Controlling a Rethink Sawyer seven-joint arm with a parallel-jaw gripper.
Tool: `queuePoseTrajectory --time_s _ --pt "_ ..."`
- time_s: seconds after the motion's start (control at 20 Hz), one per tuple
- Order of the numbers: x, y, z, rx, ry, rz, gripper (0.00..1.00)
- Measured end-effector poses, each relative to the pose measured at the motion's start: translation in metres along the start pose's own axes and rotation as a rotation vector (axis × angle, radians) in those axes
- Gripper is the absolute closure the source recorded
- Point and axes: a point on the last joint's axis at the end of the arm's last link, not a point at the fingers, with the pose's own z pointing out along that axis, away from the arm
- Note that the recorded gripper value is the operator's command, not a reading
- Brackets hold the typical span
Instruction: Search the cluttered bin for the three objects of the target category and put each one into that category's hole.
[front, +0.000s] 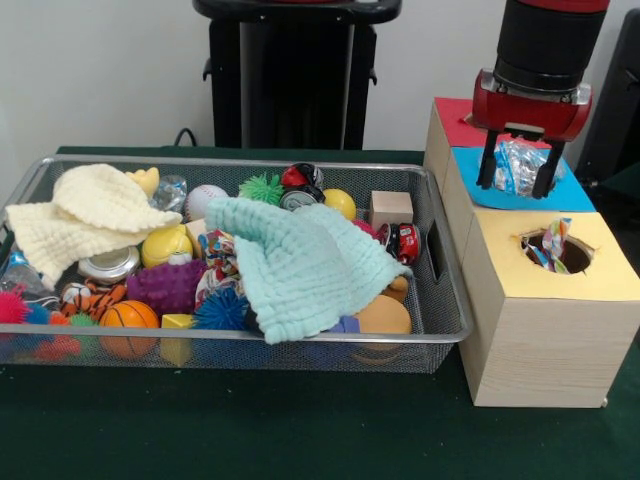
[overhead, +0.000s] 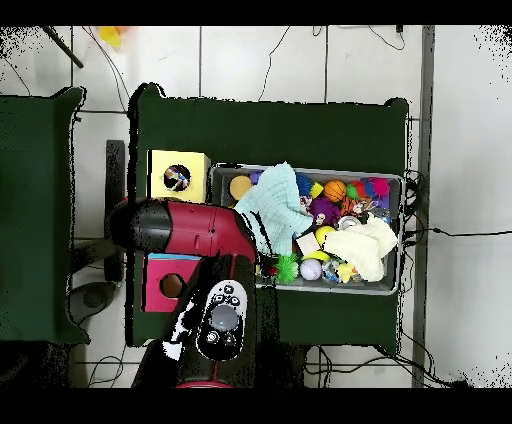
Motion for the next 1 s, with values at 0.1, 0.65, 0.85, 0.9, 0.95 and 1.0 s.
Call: queuePoseTrajectory --time_s 0.1,0.65,0.85,0.9,0.95,1.0 --pt "-0.001 0.000 -0.001 -0.001 -0.007 -0.001 0.00" --pt "-0.010 0.004 -0.027 -0.022 -0.049 0.001 1.00" --pt "-0.014 0.005 -0.034 -0.030 -0.077 0.001 1.00" --pt "-0.015 0.006 -0.035 -0.031 -0.081 0.001 1.00" --pt "-0.016 0.006 -0.035 -0.032 -0.087 0.001 1.00" --pt "-0.016 0.006 -0.035 -0.033 -0.096 0.000 1.00"
